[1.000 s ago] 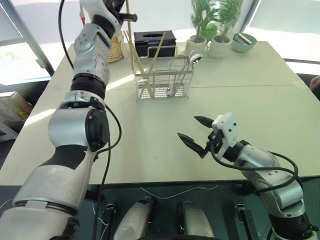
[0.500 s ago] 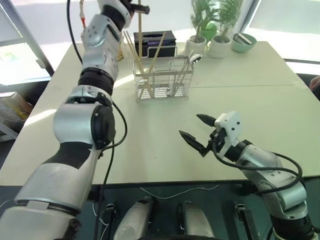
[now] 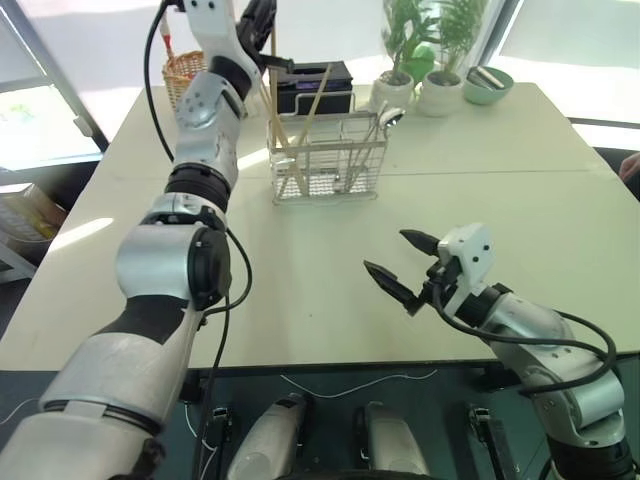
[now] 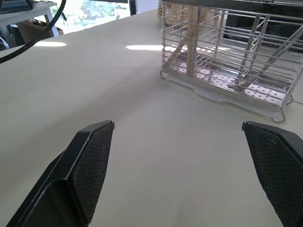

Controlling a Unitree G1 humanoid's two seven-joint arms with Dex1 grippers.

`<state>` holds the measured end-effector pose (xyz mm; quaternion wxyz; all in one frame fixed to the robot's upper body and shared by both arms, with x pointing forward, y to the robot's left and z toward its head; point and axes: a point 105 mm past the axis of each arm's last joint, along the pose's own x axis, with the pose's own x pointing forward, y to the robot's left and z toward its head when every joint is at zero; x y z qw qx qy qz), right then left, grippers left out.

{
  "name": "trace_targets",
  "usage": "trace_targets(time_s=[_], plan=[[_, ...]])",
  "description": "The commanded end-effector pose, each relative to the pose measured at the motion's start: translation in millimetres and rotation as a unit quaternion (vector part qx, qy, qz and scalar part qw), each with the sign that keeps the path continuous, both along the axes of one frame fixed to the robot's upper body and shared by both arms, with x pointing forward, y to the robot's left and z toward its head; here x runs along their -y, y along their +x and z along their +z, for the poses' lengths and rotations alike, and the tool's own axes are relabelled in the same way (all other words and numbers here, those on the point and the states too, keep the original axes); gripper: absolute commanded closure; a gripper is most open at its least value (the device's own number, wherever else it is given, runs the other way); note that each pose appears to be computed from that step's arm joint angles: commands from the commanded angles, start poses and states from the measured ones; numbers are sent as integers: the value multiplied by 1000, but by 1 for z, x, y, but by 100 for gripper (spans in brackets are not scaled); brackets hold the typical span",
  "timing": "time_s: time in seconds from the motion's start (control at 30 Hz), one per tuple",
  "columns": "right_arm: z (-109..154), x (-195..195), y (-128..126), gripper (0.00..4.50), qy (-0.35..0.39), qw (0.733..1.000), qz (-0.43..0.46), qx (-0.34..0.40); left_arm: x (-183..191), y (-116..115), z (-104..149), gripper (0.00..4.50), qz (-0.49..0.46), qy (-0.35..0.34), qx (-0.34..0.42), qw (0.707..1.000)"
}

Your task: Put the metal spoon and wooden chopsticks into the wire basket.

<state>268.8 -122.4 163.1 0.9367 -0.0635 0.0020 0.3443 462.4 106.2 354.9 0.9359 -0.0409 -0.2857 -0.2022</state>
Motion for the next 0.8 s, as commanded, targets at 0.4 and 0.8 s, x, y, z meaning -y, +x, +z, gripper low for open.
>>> trace_targets(time_s=[0.4, 0.8], plan=[[16, 0, 0, 0, 6, 999, 4, 34, -5, -2, 5, 3, -53, -21, -21, 998], [43, 33, 27, 0, -37, 997, -23, 70, -72, -74, -58, 3, -130, 262, -97, 951]])
